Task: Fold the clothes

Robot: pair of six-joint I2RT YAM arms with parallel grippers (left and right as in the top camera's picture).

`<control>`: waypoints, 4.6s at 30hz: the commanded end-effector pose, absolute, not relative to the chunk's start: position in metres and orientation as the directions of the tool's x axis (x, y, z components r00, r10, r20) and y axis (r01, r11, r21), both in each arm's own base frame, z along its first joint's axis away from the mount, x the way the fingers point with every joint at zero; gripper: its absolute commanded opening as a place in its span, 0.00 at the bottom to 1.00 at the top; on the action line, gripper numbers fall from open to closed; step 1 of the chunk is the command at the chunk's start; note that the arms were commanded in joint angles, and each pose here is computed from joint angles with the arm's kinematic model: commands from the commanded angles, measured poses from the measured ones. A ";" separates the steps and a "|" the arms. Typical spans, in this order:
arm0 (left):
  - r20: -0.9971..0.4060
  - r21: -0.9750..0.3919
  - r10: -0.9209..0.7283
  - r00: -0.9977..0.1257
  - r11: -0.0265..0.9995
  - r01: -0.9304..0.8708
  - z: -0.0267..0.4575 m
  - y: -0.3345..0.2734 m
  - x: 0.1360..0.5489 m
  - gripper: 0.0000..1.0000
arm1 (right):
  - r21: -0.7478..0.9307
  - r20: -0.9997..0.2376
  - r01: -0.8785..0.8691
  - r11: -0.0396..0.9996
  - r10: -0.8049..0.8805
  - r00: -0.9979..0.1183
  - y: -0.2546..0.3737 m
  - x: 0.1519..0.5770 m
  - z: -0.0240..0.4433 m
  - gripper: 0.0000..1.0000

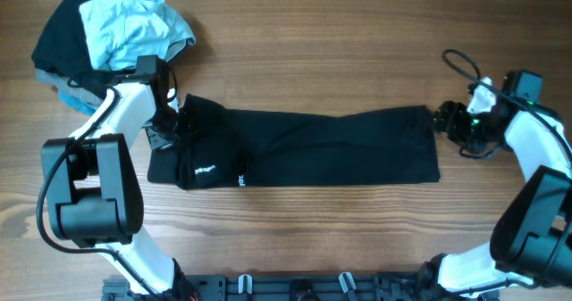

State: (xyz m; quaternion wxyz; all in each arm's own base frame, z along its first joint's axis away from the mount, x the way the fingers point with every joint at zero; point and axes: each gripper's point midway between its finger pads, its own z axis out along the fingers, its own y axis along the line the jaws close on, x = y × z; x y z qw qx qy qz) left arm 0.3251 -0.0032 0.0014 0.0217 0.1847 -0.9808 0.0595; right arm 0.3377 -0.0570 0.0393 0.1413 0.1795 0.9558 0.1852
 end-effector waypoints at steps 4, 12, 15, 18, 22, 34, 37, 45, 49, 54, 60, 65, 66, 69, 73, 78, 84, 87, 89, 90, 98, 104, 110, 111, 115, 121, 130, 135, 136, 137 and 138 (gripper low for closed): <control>0.039 -0.091 -0.390 -0.920 0.915 -0.392 0.004 0.004 0.327 0.04 | 0.357 -0.121 0.216 0.909 0.274 -0.954 -0.034 0.327 0.004 0.41; 0.023 -0.097 -0.390 -0.921 0.916 -0.390 0.004 0.004 0.331 0.04 | 0.383 -0.147 0.235 0.893 0.310 -0.939 -0.033 0.338 0.006 0.29; 0.023 -0.097 -0.390 -0.921 0.916 -0.390 0.004 0.004 0.331 0.04 | 0.383 -0.155 0.232 0.894 0.311 -0.938 -0.034 0.340 0.006 0.31; 0.023 -0.097 -0.390 -0.921 0.916 -0.390 0.004 0.004 0.331 0.04 | 0.420 -0.171 0.214 0.882 0.308 -0.936 -0.028 0.344 0.008 0.13; 0.023 -0.097 -0.390 -0.921 0.916 -0.390 0.004 0.004 0.331 0.04 | 0.420 -0.145 0.241 0.875 0.327 -0.934 -0.033 0.338 0.009 0.04; 0.036 -0.092 -0.389 -0.920 0.916 -0.391 0.004 0.004 0.328 0.04 | 0.265 -0.082 0.413 0.871 0.448 -0.890 -0.067 0.319 0.021 0.13; 0.033 -0.093 -0.390 -0.920 0.916 -0.391 0.004 0.004 0.328 0.04 | 0.463 -0.194 0.192 0.865 0.310 -0.931 -0.036 0.345 0.038 0.25; 0.030 -0.095 -0.390 -0.920 0.916 -0.391 0.004 0.004 0.329 0.06 | 0.319 -0.276 0.228 0.920 0.320 -0.906 -0.065 0.356 0.026 0.43; 0.026 -0.096 -0.390 -0.921 0.916 -0.390 0.004 0.004 0.330 0.06 | 0.326 -0.204 0.252 0.911 0.329 -0.922 -0.059 0.339 0.004 0.35; 0.022 -0.097 -0.390 -0.921 0.916 -0.390 0.004 0.004 0.331 0.06 | 0.285 -0.207 0.292 0.913 0.356 -0.911 -0.069 0.340 0.004 0.04; 0.022 -0.097 -0.390 -0.921 0.916 -0.390 0.004 0.004 0.331 0.09 | 0.262 -0.291 0.331 0.907 0.401 -0.869 -0.103 0.358 0.019 0.05; 0.053 -0.181 -0.380 -0.923 0.906 -0.383 0.009 -0.011 0.331 0.62 | 0.382 -0.242 0.246 0.891 0.353 -0.904 -0.076 0.349 0.022 0.61; 0.060 -0.223 -0.356 -0.933 0.906 -0.360 0.015 -0.019 0.332 0.61 | 0.440 -0.226 0.215 0.872 0.340 -0.913 -0.064 0.347 0.026 0.61; 0.027 -0.278 -0.328 -0.944 0.905 -0.322 0.036 -0.026 0.337 0.58 | 0.472 -0.153 0.249 0.845 0.357 -0.921 -0.054 0.334 0.025 0.61; -0.034 -0.295 -0.327 -0.944 0.906 -0.303 0.050 -0.026 0.345 0.48 | 0.448 -0.030 0.334 0.829 0.387 -0.921 -0.043 0.307 0.011 0.51; -0.087 -0.274 -0.330 -0.940 0.915 -0.296 0.041 -0.019 0.360 0.15 | 0.340 -0.026 0.473 0.813 0.511 -0.859 -0.062 0.303 -0.008 0.04; -0.081 -0.271 -0.330 -0.941 0.915 -0.297 0.040 -0.019 0.359 0.28 | 0.366 -0.125 0.457 0.811 0.529 -0.839 -0.093 0.335 0.028 0.58; -0.066 -0.305 -0.281 -0.957 0.919 -0.249 0.046 -0.026 0.353 0.48 | 0.366 -0.124 0.406 0.838 0.476 -0.871 -0.092 0.334 0.041 0.64; -0.066 -0.312 -0.278 -0.958 0.918 -0.245 0.057 -0.028 0.350 0.55 | 0.355 -0.159 0.337 0.872 0.412 -0.897 -0.096 0.337 0.047 0.68; -0.075 -0.314 -0.278 -0.958 0.918 -0.242 0.067 -0.028 0.349 0.56 | 0.357 -0.179 0.294 0.887 0.373 -0.910 -0.095 0.338 0.048 0.78; -0.245 -0.343 -0.276 -0.930 0.921 -0.183 0.136 -0.029 0.344 0.64 | 0.399 -0.111 0.174 0.901 0.235 -0.966 -0.082 0.328 0.009 0.81; -0.316 -0.351 -0.275 -0.908 0.923 -0.157 0.164 -0.029 0.338 0.66 | 0.436 0.013 0.183 0.881 0.198 -0.980 -0.068 0.308 -0.026 0.59; -0.317 -0.351 -0.275 -0.908 0.923 -0.156 0.164 -0.029 0.338 0.66 | 0.516 0.048 0.114 0.849 0.104 -0.993 -0.028 0.296 -0.036 0.43; -0.317 -0.351 -0.275 -0.908 0.923 -0.156 0.164 -0.029 0.338 0.66 | 0.520 0.054 0.109 0.847 0.095 -0.994 -0.024 0.295 -0.035 0.38; -0.322 -0.343 -0.250 -0.913 0.930 -0.134 0.164 -0.029 0.337 0.67 | 0.516 0.057 0.127 0.847 0.114 -0.992 -0.031 0.297 -0.031 0.04; -0.318 -0.343 -0.250 -0.914 0.930 -0.135 0.163 -0.029 0.336 0.67 | 0.456 -0.037 0.194 0.869 0.237 -0.971 -0.088 0.334 0.020 0.04; -0.319 -0.343 -0.251 -0.914 0.930 -0.135 0.163 -0.029 0.336 0.67 | 0.439 -0.109 0.126 0.890 0.192 -0.975 -0.047 0.354 0.080 0.04; -0.320 -0.343 -0.251 -0.914 0.930 -0.135 0.163 -0.029 0.336 0.67 | 0.411 0.005 0.052 0.910 0.055 -0.998 0.033 0.338 0.079 0.04; -0.322 -0.344 -0.251 -0.913 0.929 -0.134 0.164 -0.029 0.337 0.67 | 0.400 0.007 0.023 0.916 0.022 -1.000 0.048 0.338 0.078 0.04; -0.323 -0.344 -0.251 -0.912 0.929 -0.134 0.164 -0.029 0.337 0.67 | 0.400 0.006 0.000 0.917 -0.002 -1.000 0.061 0.337 0.078 0.04; -0.323 -0.344 -0.251 -0.913 0.929 -0.134 0.164 -0.029 0.337 0.67 | 0.399 0.012 -0.005 0.917 -0.011 -1.000 0.076 0.336 0.078 0.04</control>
